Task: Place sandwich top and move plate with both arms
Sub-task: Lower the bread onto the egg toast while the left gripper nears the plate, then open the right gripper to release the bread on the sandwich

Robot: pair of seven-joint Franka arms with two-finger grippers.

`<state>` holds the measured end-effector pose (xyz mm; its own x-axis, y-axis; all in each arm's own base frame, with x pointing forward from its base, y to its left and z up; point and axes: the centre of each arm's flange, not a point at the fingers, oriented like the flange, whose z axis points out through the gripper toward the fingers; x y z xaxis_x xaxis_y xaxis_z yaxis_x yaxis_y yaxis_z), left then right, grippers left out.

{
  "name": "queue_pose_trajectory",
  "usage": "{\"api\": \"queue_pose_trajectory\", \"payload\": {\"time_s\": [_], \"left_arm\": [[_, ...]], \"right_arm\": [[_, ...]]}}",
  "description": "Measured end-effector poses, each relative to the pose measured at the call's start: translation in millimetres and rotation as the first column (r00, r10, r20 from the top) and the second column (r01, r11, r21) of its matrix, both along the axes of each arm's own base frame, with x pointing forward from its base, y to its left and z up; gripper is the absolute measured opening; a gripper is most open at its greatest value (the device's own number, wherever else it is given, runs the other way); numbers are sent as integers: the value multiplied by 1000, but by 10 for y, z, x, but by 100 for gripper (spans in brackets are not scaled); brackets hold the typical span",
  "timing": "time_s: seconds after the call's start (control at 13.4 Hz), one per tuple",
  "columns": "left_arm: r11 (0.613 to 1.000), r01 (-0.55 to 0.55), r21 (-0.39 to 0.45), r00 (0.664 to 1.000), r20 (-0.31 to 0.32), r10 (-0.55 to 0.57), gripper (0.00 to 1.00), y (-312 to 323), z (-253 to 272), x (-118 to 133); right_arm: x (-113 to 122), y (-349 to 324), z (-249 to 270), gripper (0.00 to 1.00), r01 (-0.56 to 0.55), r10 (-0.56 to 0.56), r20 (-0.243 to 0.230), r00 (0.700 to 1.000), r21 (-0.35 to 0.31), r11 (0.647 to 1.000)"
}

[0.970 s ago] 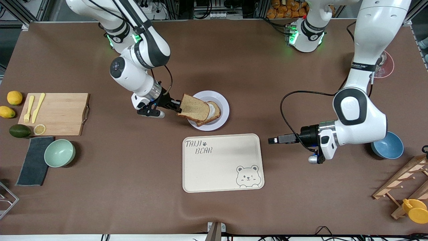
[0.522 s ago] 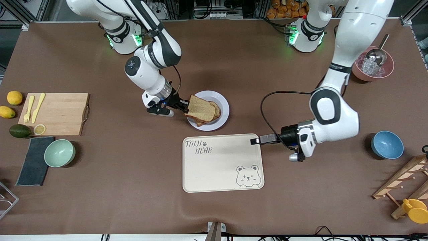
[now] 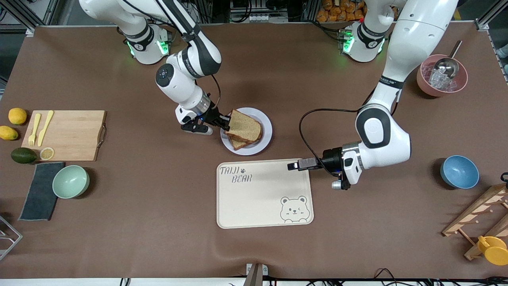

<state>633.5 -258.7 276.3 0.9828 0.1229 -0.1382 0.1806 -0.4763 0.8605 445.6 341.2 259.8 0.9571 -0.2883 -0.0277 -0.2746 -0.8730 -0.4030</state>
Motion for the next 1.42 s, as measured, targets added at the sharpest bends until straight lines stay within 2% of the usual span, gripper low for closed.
{"api": "queue_pose_trajectory", "payload": {"time_s": [0.15, 0.22, 0.45, 0.52, 0.75, 0.82, 0.9, 0.97, 1.04, 1.12, 1.19, 1.27, 1.42], "left_arm": [[1000, 2, 1, 1000, 1, -2, 100, 1, -23, -1], [1000, 5, 1, 1000, 7, -5, 100, 0, -19, 1], [1000, 15, 2, 1000, 25, -15, 100, 1, -18, 1], [1000, 15, 2, 1000, 25, -15, 100, 2, -18, 2], [1000, 15, 4, 1000, 15, -15, 100, 7, -89, -4], [1000, 15, 5, 1000, 10, -15, 100, 7, -125, -7], [1000, 14, 5, 1000, 7, -14, 100, 9, -147, -9], [1000, 9, 1, 1000, 3, -9, 100, 7, -157, -9], [1000, -3, -13, 1000, -3, 3, 100, -1, -158, -8], [999, -16, -34, 1000, -7, 16, 100, -25, -156, -12], [998, -24, -55, 1000, -7, 24, 100, -75, -156, -26], [997, -28, -75, 1000, -4, 28, 100, -141, -162, -51], [995, -24, -98, 1000, -3, 24, 100, -330, -225, -154]], "right_arm": [[2, -6, -19, 19, 4, -4, -3, 1000, -2, 1000], [1, -7, -28, 30, 8, -8, -5, 1000, -3, 1000], [3, -9, -40, 33, 16, -16, -8, 1000, -3, 1000], [5, -7, -37, 39, 18, -18, -8, 1000, -2, 1000], [35, -6, -9, 68, 24, -24, -2, 1000, 3, 1000], [65, -16, 12, 74, 29, -29, 3, 1000, 6, 1000], [106, -36, 35, 74, 38, -38, 5, 999, 10, 999], [154, -66, 60, 81, 48, -48, 7, 999, 14, 999], [214, -107, 90, 81, 59, -59, 8, 998, 19, 998], [283, -161, 124, 85, 71, -71, 4, 997, 25, 997], [364, -225, 167, 96, 82, -82, -6, 997, 33, 996], [453, -287, 226, 100, 94, -93, -12, 996, 43, 995], [642, -432, 337, 100, 124, -123, -8, 992, 60, 990]]}}
